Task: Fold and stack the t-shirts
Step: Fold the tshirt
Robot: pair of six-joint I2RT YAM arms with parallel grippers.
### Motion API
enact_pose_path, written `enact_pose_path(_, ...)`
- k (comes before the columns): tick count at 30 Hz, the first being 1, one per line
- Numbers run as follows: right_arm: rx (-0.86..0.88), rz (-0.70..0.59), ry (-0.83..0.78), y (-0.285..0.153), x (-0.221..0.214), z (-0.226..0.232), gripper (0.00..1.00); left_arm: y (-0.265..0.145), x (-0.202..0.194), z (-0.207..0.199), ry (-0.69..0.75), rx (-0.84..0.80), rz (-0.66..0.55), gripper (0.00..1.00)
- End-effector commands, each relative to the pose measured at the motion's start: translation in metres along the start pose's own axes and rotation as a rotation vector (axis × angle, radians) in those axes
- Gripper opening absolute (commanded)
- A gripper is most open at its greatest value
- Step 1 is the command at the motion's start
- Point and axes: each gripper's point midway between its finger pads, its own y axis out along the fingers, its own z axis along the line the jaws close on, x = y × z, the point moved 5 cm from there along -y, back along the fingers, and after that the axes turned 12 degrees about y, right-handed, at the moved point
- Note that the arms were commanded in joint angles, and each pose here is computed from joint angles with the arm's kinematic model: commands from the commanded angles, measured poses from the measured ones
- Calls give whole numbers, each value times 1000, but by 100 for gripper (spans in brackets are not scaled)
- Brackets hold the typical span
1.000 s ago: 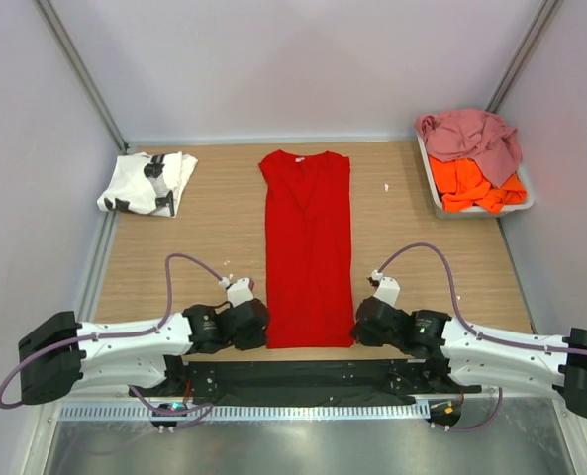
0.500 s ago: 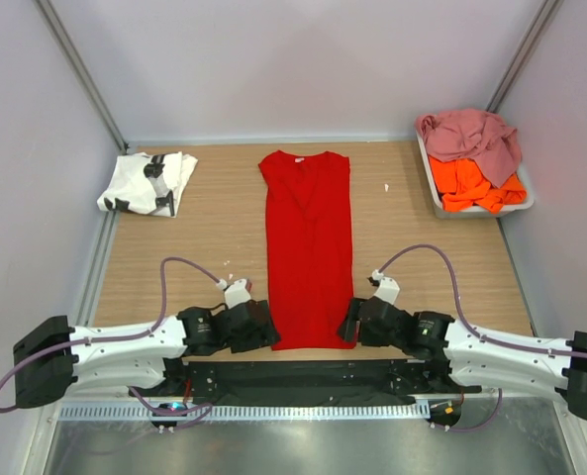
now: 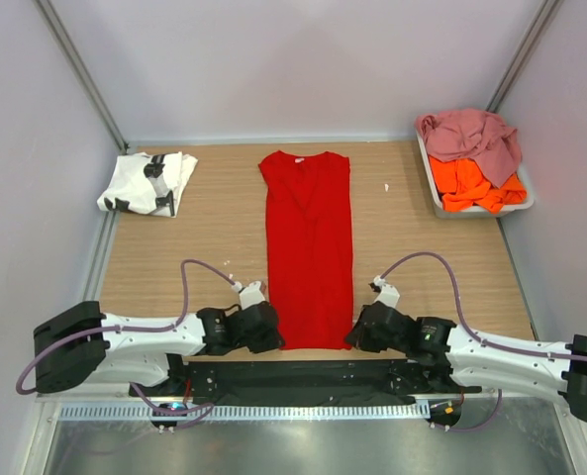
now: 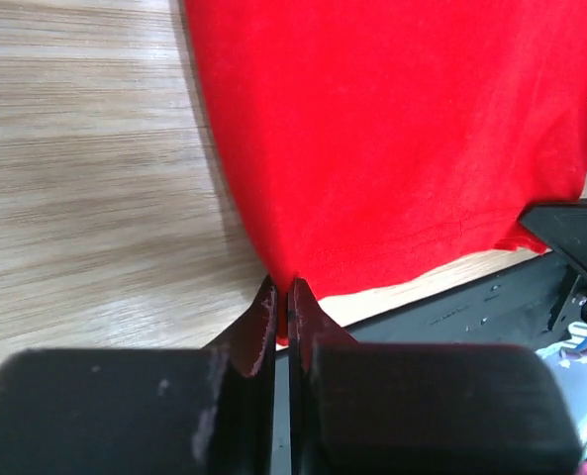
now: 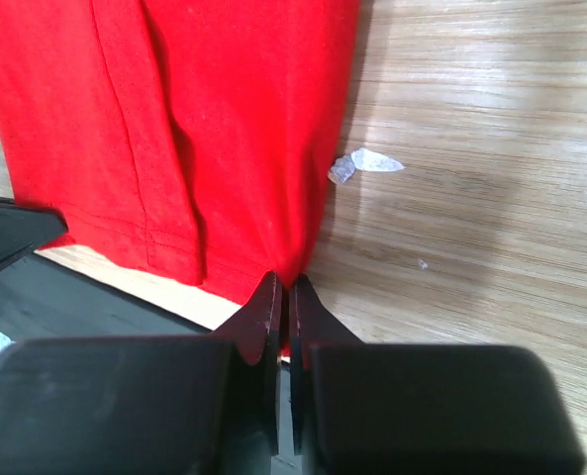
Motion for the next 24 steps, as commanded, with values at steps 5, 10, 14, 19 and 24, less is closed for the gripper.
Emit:
enact_pose_path(5, -22, -34, -37, -18, 11, 10, 1, -17, -7, 15, 112, 182, 28, 0)
enact_pose_path(10, -77, -162, -139, -37, 40, 33, 1, -41, 22, -6, 142, 181, -58, 0)
enact_pose_path(14, -123, -224, -221, -43, 64, 59, 1, -56, 50, -18, 162, 190, -108, 0)
enact_pose_path(19, -166, -263, -285, -40, 98, 80, 1, -68, 99, -26, 147, 199, -170, 0)
enact_pose_path(24, -154, -351, -285, -46, 155, 104, 1, -64, 151, -20, 149, 230, -192, 0)
